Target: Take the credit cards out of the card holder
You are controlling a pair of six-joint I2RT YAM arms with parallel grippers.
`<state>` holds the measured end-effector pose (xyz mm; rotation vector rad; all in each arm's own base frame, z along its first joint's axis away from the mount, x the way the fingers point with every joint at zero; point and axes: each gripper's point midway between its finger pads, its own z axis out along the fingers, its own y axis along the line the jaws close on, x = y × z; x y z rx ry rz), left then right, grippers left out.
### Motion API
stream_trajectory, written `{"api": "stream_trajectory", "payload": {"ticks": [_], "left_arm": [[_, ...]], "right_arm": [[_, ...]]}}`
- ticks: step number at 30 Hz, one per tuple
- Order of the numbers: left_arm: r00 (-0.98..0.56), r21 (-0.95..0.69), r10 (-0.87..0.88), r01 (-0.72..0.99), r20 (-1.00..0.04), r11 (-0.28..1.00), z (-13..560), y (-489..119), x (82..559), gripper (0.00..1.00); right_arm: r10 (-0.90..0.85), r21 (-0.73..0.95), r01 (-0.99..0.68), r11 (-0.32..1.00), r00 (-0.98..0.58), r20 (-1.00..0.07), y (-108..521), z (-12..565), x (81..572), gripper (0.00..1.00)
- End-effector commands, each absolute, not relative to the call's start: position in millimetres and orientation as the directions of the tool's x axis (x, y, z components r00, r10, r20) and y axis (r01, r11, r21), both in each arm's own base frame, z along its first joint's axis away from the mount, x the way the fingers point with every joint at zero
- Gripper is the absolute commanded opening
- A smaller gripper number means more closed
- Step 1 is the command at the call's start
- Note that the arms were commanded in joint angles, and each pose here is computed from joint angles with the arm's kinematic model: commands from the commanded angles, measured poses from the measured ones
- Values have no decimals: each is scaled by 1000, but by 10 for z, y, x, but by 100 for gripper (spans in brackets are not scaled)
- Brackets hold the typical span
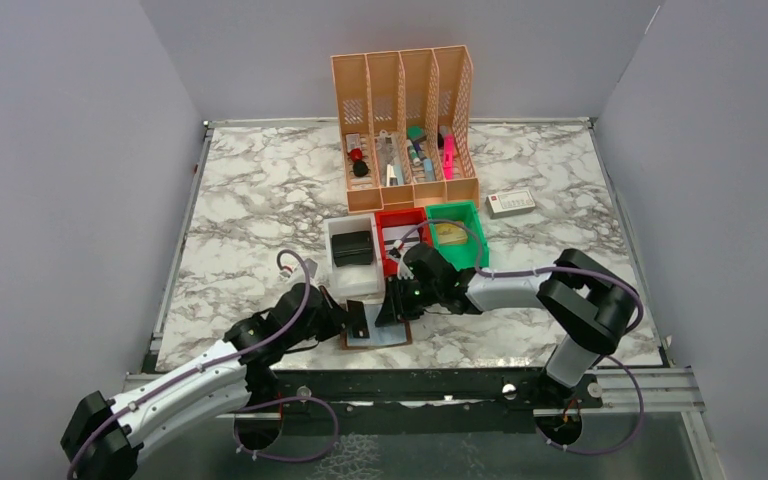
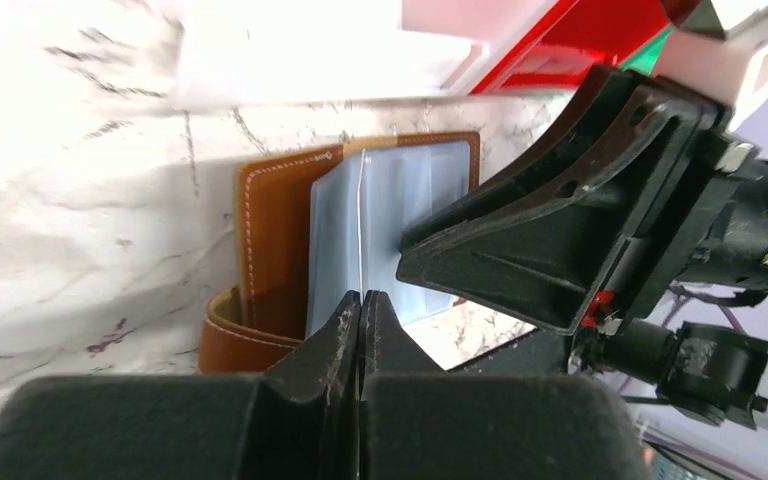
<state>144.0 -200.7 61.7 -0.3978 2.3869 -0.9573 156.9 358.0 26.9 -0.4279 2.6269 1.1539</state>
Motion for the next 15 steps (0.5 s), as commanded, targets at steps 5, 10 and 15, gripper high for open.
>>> {"api": "stream_trajectory", "payload": {"ticks": [5,10,15], "left_arm": [[-753,-573,-420,-70,-507,817,820,-1681,1566,0],[-745,-553,-388,-32,-542,833,957,-1699,1620,0],[-725,-502,-337,14,-601,865,1125,-1697,1722,0]], "right_arm": [[-192,578,-381,722,-913,-361,3341,167,1603,28],[-146,615,-455,644,-862,-486,3427,679,1688,34],[-79,581,-499,643,-798,-597,3373,1097,1840,49]]}}
